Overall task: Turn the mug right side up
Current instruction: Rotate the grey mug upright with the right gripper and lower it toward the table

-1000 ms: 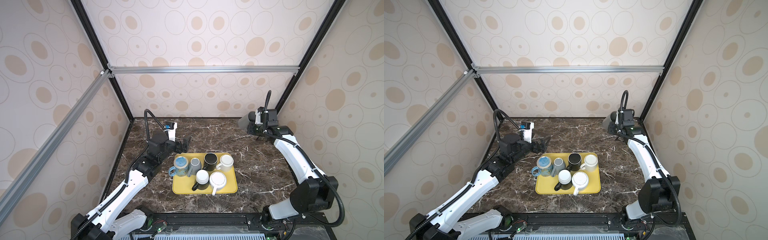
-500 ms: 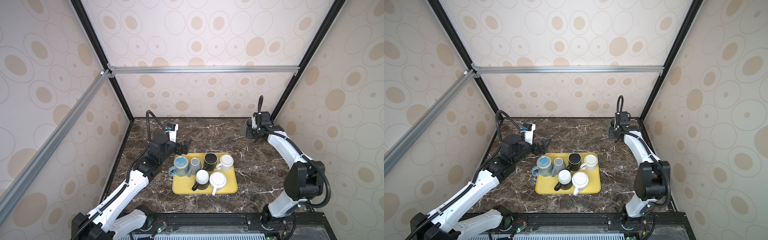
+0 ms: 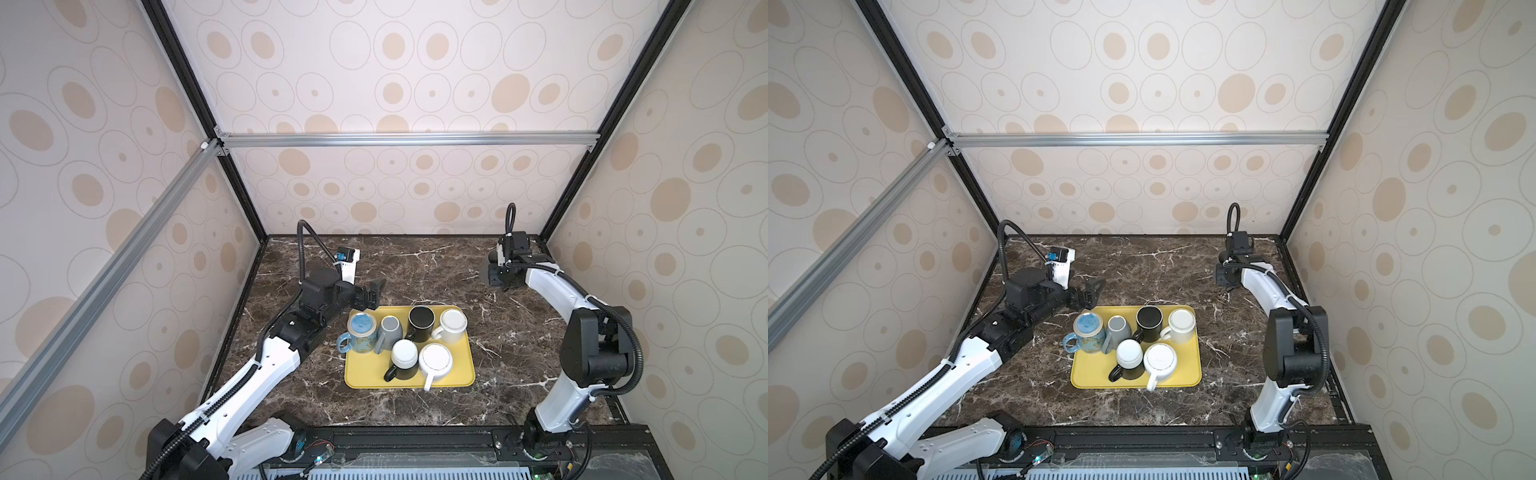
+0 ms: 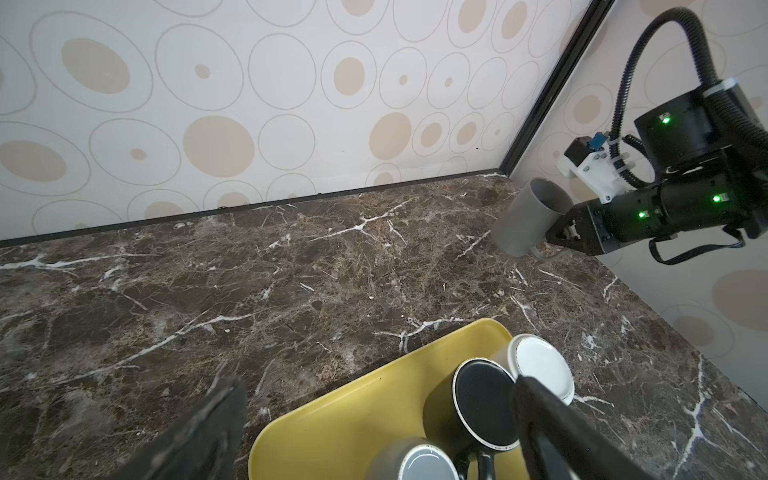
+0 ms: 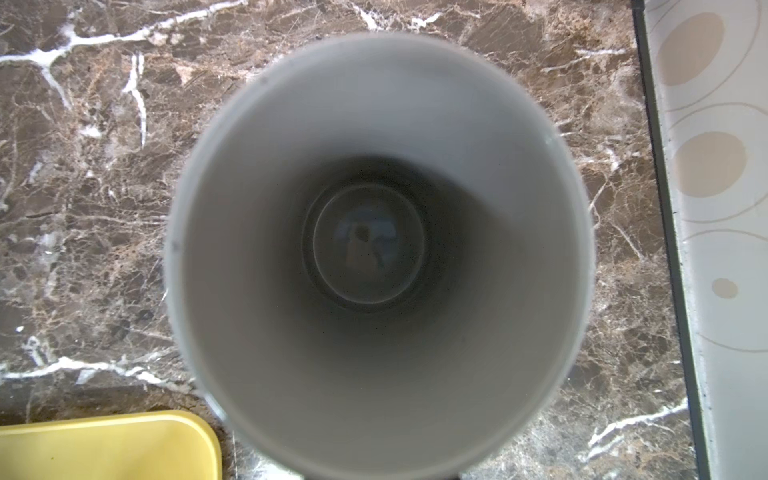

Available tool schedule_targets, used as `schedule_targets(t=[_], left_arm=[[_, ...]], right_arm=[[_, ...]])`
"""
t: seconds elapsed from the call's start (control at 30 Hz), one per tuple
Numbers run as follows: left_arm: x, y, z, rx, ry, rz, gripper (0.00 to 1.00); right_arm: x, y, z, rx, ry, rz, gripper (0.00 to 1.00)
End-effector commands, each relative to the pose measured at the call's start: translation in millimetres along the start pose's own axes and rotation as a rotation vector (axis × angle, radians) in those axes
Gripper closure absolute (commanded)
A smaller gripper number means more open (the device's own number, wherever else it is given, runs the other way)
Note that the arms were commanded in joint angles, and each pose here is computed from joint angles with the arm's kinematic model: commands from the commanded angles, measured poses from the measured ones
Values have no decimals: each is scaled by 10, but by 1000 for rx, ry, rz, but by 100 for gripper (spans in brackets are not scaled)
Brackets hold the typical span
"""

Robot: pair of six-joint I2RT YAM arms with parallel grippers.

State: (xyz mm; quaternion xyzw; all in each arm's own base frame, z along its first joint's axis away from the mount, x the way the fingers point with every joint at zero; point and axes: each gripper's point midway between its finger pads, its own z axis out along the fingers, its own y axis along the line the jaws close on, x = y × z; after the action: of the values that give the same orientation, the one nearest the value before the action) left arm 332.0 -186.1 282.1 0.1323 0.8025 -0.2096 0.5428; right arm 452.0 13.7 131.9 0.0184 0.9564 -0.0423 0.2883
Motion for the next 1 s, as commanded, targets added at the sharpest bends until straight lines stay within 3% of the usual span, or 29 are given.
schedule_targets(t=[0.0,0.97], left_arm=[[-84,-41,4,21,-26,9,0],[4,-20,75,17,-4,4,0]], right_arm=[[-263,-32,-2,23,-105,-8,100],[-20,-32,275,39,-15,-13,100]])
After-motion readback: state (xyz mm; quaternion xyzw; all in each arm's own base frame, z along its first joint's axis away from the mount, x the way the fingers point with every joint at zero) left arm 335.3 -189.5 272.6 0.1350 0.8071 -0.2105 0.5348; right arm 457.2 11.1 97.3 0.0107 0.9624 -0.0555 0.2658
